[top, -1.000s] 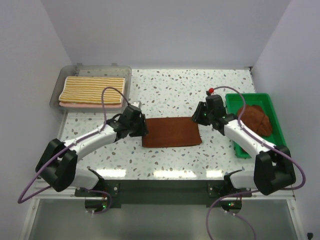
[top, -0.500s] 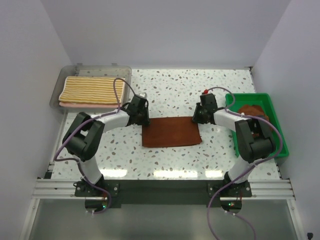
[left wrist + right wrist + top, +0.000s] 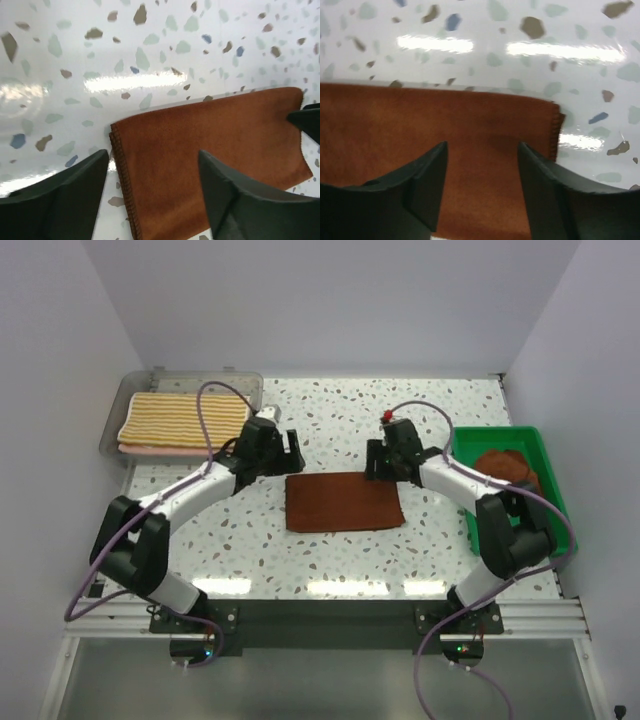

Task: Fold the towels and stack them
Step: Neatly place the folded towel into the bin

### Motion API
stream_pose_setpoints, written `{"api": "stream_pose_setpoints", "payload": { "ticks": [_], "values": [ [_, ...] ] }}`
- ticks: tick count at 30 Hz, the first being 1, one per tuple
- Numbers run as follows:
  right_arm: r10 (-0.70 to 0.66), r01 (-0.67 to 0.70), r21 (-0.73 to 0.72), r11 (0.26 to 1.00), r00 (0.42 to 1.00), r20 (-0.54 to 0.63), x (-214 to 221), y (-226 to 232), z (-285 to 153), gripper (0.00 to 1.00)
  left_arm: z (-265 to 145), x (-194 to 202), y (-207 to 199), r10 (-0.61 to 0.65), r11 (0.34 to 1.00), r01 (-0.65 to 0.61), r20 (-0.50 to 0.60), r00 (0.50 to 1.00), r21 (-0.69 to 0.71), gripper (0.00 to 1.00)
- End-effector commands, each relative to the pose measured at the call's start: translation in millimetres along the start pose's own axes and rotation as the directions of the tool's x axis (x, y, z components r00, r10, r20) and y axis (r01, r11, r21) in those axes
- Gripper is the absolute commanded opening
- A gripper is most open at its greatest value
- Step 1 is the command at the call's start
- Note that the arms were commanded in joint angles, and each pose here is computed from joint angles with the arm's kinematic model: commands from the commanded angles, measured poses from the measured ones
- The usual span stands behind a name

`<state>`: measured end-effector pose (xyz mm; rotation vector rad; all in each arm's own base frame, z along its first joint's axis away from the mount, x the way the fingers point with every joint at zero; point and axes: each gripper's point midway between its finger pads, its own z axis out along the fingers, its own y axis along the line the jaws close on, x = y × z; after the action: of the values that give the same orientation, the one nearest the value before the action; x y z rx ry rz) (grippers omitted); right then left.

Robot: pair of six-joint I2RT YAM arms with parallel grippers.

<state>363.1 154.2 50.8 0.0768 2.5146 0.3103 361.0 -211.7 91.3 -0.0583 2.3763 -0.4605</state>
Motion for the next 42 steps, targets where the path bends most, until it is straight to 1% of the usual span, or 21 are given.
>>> {"api": "stream_pose_setpoints", "payload": {
  "ticks": [1, 3, 4, 6, 8, 10, 12, 13, 14, 15, 17, 21, 22, 26, 30, 33, 37, 38, 39, 41, 42],
  "values": [
    [-0.216, 0.219, -0.063, 0.974, 0.975, 0.045, -5.7, 54.1, -32.2, 0.65, -39.4, -47.1, 3.4, -0.01, 1.0, 0.007, 0.106, 0.994, 0.025, 0.85],
    [-0.3, 0.301, -0.086, 0.95, 0.954, 0.028, 9.9, 80.5, -38.9, 0.71, -54.5, -57.2, 10.7, -0.011, 1.0, 0.009, 0.136, 0.991, 0.017, 0.92],
    [-0.336, 0.336, -0.088, 0.938, 0.942, 0.021, 15.4, 87.8, -39.2, 0.74, -60.0, -60.2, 24.3, -0.011, 1.0, 0.014, 0.14, 0.99, -0.021, 0.98],
    [-0.39, 0.39, -0.109, 0.914, 0.92, 0.019, 21.7, 108.8, -45.5, 0.75, -74.9, -66.6, 34.8, -0.019, 0.999, 0.026, 0.162, 0.987, -0.042, 1.0],
    [-0.468, 0.464, -0.155, 0.872, 0.884, 0.011, 38.7, 142.3, -49.8, 0.75, -83.1, -64.3, 61.5, -0.057, 0.993, 0.072, 0.15, 0.987, -0.096, 1.0],
    [-0.544, 0.536, -0.185, 0.823, 0.839, 0.012, 58.4, 171.0, -55.6, 0.73, -93.5, -59.5, 87.8, -0.1, 0.981, 0.121, 0.139, 0.985, -0.149, 1.0],
    [-0.608, 0.597, -0.192, 0.779, 0.794, 0.001, 74.9, 195.5, -57.4, 0.71, -101.2, -52.0, 99.8, -0.122, 0.975, 0.143, 0.132, 0.984, -0.172, 1.0],
    [-0.629, 0.617, -0.192, 0.763, 0.778, -0.002, 81.4, 202.5, -56.8, 0.68, -105.3, -48.6, 107.6, -0.139, 0.969, 0.162, 0.13, 0.982, -0.188, 1.0],
    [-0.639, 0.629, -0.19, 0.754, 0.769, 0.012, 79.9, 212.7, -59.3, 0.66, -110.8, -48.1, 108.3, -0.142, 0.969, 0.166, 0.14, 0.98, -0.184, 1.0],
    [-0.663, 0.649, -0.196, 0.735, 0.748, -0.008, 94.6, 219.2, -53.4, 0.65, -111.3, -41.3, 111.9, -0.149, 0.967, 0.172, 0.133, 0.98, -0.189, 1.0],
    [-0.668, 0.656, -0.184, 0.732, 0.744, -0.005, 96.4, 229.8, -51.5, 0.62, -115.5, -36.4, 116.1, -0.157, 0.963, 0.182, 0.134, 0.978, -0.199, 1.0],
    [-0.703, 0.69, -0.162, 0.705, 0.711, -0.031, 116.9, 242.1, -38.6, 0.61, -117.4, -22.8, 123.0, -0.169, 0.957, 0.19, 0.107, 0.98, -0.221, 1.0],
    [-0.708, 0.695, -0.145, 0.704, 0.704, -0.058, 124.6, 239.3, -30.1, 0.61, -118.1, -21.7, 125.0, -0.166, 0.955, 0.187, 0.106, 0.98, -0.229, 1.0],
    [-0.716, 0.713, -0.068, 0.698, 0.696, -0.052, 127.3, 240.9, -18.0, 0.59, -123.9, -20.4, 130.0, -0.162, 0.948, 0.188, 0.118, 0.98, -0.256, 1.0],
    [-0.73, 0.73, -0.035, 0.683, 0.68, -0.068, 137.3, 237.9, -6.3, 0.52, -125.7, -19.5, 132.2, -0.16, 0.945, 0.187, 0.118, 0.98, -0.268, 1.0],
    [-0.742, 0.745, -0.005, 0.667, 0.663, -0.104, 148.0, 227.2, 1.4, 0.5, -124.8, -17.4, 133.4, -0.159, 0.944, 0.184, 0.112, 0.981, -0.273, 1.0],
    [-0.731, 0.747, 0.05, 0.663, 0.66, -0.17, 160.4, 201.4, 9.9, 0.46, -121.7, -13.8, 133.5, -0.167, 0.944, 0.189, 0.102, 0.981, -0.27, 1.0],
    [-0.734, 0.754, 0.064, 0.654, 0.653, -0.186, 163.8, 195.1, 12.0, 0.44, -120.0, -10.9, 133.6, -0.17, 0.945, 0.188, 0.091, 0.981, -0.269, 1.0],
    [-0.74, 0.762, 0.07, 0.644, 0.644, -0.194, 164.8, 191.1, 12.9, 0.38, -118.7, -10.1, 132.3, -0.174, 0.946, 0.191, 0.088, 0.981, -0.263, 1.0],
    [-0.748, 0.77, 0.076, 0.633, 0.634, -0.196, 165.5, 187.1, 14.2, 0.31, -114.6, -5.1, 129.6, -0.184, 0.95, 0.195, 0.067, 0.981, -0.245, 1.0],
    [-0.756, 0.778, 0.071, 0.624, 0.624, -0.197, 166.1, 186.1, 14.3, 0.25, -113.9, -5.2, 128.0, -0.19, 0.951, 0.201, 0.068, 0.979, -0.237, 1.0]
  ]
}}
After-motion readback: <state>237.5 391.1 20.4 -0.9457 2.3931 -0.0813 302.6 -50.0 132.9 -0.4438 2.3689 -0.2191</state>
